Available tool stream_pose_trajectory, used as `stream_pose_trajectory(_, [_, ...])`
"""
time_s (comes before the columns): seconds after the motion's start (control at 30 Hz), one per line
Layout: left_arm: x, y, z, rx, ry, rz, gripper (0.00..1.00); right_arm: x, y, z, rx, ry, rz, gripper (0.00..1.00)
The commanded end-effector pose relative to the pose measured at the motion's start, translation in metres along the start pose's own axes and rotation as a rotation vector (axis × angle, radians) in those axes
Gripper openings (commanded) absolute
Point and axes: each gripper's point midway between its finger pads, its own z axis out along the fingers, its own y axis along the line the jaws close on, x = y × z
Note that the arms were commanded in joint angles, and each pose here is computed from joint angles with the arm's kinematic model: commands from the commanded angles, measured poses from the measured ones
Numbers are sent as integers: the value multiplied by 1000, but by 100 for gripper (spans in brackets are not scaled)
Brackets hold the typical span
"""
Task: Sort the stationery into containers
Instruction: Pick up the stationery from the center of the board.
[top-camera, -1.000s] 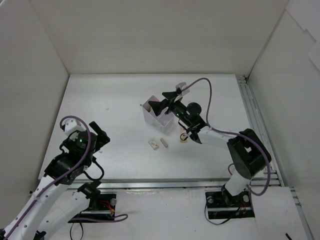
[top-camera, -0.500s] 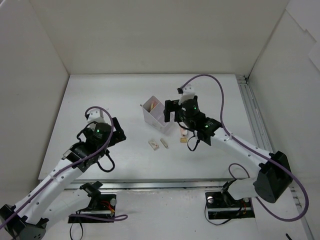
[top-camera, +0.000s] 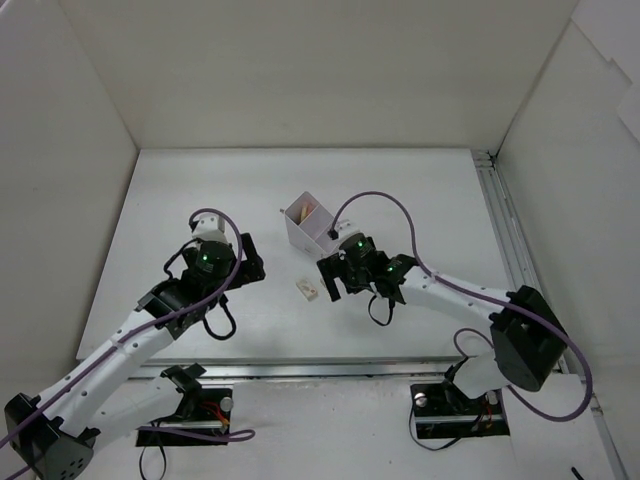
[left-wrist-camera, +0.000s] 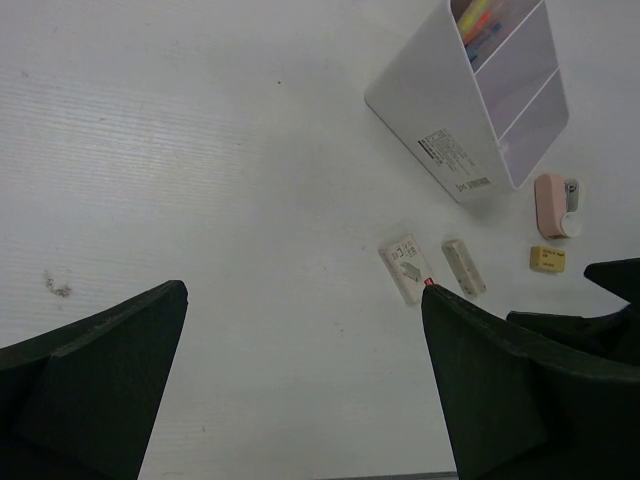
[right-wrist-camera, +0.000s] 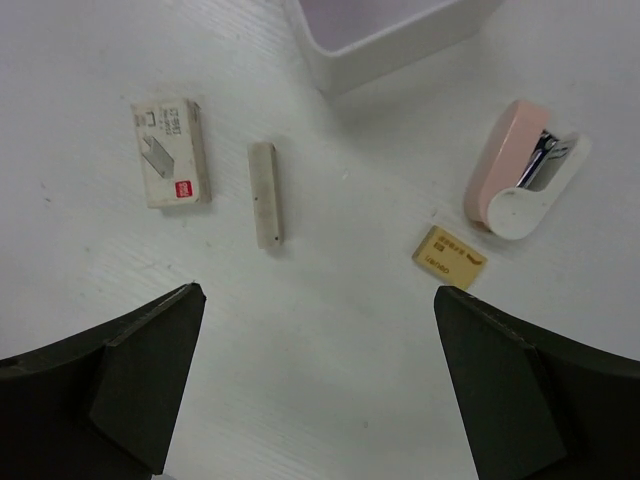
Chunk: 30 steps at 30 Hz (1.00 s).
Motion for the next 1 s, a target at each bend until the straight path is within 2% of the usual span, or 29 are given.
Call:
stream_pose_trajectory(0.0, [-11,-11,-2,49,-44,-9,100,-10,12,12,-23,-10,-27,98])
stream_pose_trajectory(0.1, [-9,-9,-3,41,-38,-9,100,-3,17,26,-13,17,-34,93])
stream_pose_trajectory(0.4, [-11,-7,-9,44,-52,1,100,-1,31,70,-33,-37,-28,74])
stream_pose_trajectory(0.5, [-11,-5,-9,32,-50,9,100,2,31,78,-28,-31,-29,59])
stream_pose_trajectory(0.6, [-11,-4,-8,24,-47,11,100,2,32,77,-31,-35,-21,38])
stream_pose_trajectory(0.63, [-11,-4,-9,25,-48,12,100,1,32,75,-31,-38,-20,26])
stream_pose_trajectory(0.73, [-12,-5,-8,25,-48,12,100,-10,34,58,-49,-73,-15,11])
stream_pose_trajectory(0.9, [-10,-6,-4,19,-39,23,100,-57,29,15,-40,-209,0,0])
stream_pose_trajectory(0.97, [-9,-7,-2,16,-34,25,100,-70,24,8,-22,-236,6,0])
